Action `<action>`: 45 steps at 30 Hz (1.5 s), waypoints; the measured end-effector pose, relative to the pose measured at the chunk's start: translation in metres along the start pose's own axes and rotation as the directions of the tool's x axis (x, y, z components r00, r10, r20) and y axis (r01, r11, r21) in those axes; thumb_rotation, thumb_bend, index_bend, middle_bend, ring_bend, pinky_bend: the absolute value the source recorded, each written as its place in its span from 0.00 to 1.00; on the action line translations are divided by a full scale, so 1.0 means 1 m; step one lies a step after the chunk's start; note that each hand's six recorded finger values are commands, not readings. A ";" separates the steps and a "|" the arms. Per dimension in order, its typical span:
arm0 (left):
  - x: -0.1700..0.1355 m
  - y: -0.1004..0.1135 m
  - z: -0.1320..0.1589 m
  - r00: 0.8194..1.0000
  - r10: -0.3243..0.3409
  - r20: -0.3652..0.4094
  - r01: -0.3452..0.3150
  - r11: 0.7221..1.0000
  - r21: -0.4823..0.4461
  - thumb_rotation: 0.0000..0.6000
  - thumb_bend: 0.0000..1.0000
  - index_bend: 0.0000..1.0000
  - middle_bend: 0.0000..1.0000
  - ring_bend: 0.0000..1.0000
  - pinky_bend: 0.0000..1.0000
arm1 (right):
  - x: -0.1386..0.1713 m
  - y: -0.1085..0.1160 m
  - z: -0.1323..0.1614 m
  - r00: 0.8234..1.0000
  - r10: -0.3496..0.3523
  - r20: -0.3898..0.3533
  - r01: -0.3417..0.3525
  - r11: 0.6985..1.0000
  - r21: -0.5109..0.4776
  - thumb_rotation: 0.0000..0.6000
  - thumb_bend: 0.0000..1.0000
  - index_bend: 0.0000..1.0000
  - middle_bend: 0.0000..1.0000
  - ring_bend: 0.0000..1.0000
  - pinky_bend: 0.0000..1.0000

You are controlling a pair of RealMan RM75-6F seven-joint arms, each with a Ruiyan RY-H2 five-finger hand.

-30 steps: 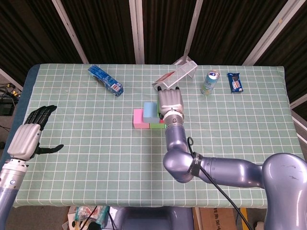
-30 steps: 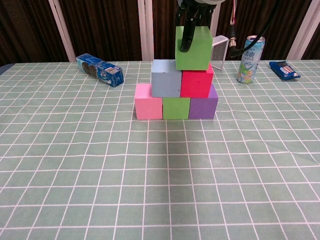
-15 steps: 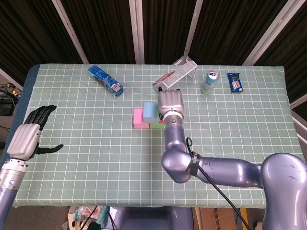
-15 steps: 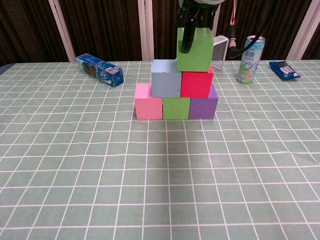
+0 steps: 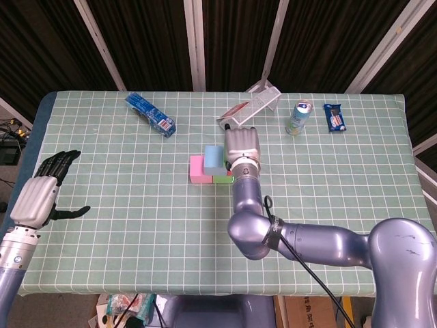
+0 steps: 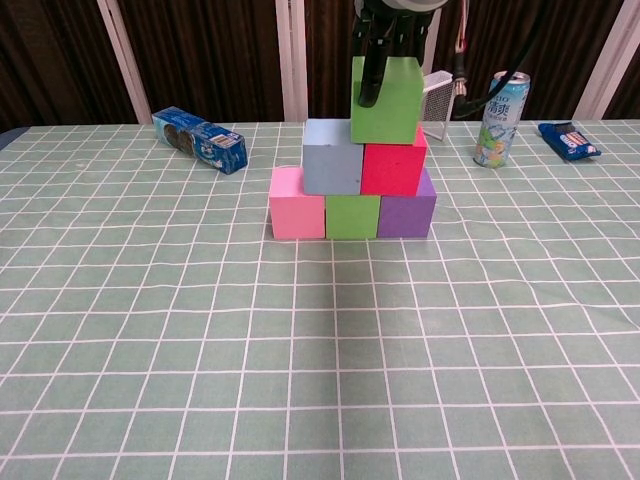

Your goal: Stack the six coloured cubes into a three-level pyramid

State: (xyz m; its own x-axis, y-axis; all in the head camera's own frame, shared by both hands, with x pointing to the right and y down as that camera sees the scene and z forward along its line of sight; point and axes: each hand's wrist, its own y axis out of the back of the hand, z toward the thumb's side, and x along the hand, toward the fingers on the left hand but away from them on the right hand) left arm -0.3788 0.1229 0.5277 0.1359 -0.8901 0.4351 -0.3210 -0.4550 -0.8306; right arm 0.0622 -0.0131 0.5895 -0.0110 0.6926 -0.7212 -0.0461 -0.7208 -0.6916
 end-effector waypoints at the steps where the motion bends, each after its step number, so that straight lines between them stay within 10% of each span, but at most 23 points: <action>1: 0.000 0.000 0.000 1.000 0.000 -0.001 0.000 1.000 0.000 1.00 0.10 0.00 0.04 0.01 0.05 | 0.000 0.000 0.000 1.000 0.000 0.000 0.000 1.000 0.000 1.00 0.36 0.14 0.48 0.35 0.22; 45: 0.000 0.000 -0.001 1.000 0.000 -0.003 0.000 1.000 0.001 1.00 0.10 0.00 0.04 0.01 0.05 | -0.002 -0.001 0.001 1.000 -0.002 0.009 0.002 1.000 0.023 1.00 0.36 0.14 0.48 0.35 0.24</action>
State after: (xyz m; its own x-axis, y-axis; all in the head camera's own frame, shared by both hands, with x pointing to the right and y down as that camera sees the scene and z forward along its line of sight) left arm -0.3801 0.1233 0.5282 0.1336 -0.8898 0.4364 -0.3196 -0.4555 -0.8309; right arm 0.0617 -0.0137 0.5919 -0.0199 0.6942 -0.7195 -0.0692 -0.7189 -0.6916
